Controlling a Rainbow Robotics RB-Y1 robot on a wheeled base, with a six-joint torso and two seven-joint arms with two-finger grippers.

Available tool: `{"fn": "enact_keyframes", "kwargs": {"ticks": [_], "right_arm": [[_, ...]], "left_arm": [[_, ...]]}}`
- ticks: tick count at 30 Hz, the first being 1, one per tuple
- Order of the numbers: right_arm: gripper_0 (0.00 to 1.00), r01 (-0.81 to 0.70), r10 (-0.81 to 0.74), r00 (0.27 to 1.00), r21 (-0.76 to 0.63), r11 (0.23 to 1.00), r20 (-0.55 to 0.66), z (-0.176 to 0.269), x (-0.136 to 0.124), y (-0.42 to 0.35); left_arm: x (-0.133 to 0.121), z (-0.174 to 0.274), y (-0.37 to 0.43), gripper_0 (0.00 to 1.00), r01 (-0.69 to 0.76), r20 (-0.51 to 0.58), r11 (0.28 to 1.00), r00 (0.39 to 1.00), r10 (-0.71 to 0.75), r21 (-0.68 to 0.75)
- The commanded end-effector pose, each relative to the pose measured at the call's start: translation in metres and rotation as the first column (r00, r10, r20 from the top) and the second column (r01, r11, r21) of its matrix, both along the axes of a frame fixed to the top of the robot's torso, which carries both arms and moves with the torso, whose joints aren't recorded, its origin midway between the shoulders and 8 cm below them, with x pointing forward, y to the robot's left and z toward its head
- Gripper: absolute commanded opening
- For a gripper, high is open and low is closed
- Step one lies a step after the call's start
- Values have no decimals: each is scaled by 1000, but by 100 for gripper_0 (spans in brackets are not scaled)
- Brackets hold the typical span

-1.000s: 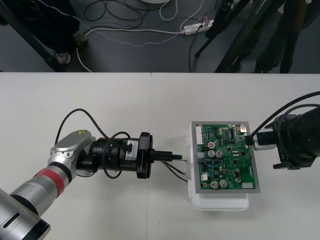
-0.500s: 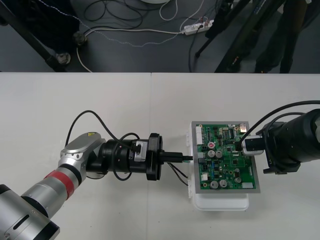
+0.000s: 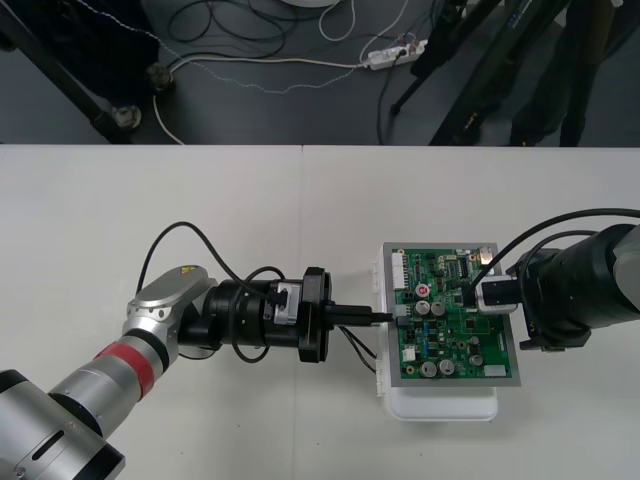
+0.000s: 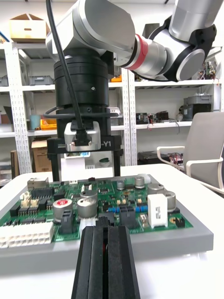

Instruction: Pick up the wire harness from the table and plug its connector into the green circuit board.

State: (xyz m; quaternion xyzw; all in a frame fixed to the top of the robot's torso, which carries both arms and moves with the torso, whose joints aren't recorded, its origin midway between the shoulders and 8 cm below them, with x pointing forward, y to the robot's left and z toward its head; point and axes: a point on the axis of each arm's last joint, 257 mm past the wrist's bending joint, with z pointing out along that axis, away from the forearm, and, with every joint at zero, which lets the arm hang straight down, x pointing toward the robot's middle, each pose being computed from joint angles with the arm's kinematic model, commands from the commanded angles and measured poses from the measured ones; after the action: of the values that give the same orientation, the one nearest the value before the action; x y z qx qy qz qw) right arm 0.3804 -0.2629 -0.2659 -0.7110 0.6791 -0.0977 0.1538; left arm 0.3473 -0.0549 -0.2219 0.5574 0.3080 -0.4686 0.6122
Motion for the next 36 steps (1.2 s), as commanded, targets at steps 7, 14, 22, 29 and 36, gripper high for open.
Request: {"fn": "enact_keyframes", "kwargs": {"ticks": [7,14,22,29,36], "right_arm": [[100,-48,49,999,-13,999,24,7,6,15],[100,-32,33,999,-8,999,25,6,7,15],[100,-7,7,999,0,1000,35,6,8,17],[100,14,-14,998,7,1000,57,8,9,22],[100,36,-37,997,11,999,64,7,7,22]], "left_arm": [[-19,24,-23,0,100,34,993,995,-99,-55],[-18,22,-22,0,94,23,994,995,-92,-51],[-18,15,-20,0,77,-1,996,997,-77,-39],[-14,6,-15,0,53,-19,998,998,-53,-22],[-15,2,-13,0,47,-31,999,998,-47,-17]]}}
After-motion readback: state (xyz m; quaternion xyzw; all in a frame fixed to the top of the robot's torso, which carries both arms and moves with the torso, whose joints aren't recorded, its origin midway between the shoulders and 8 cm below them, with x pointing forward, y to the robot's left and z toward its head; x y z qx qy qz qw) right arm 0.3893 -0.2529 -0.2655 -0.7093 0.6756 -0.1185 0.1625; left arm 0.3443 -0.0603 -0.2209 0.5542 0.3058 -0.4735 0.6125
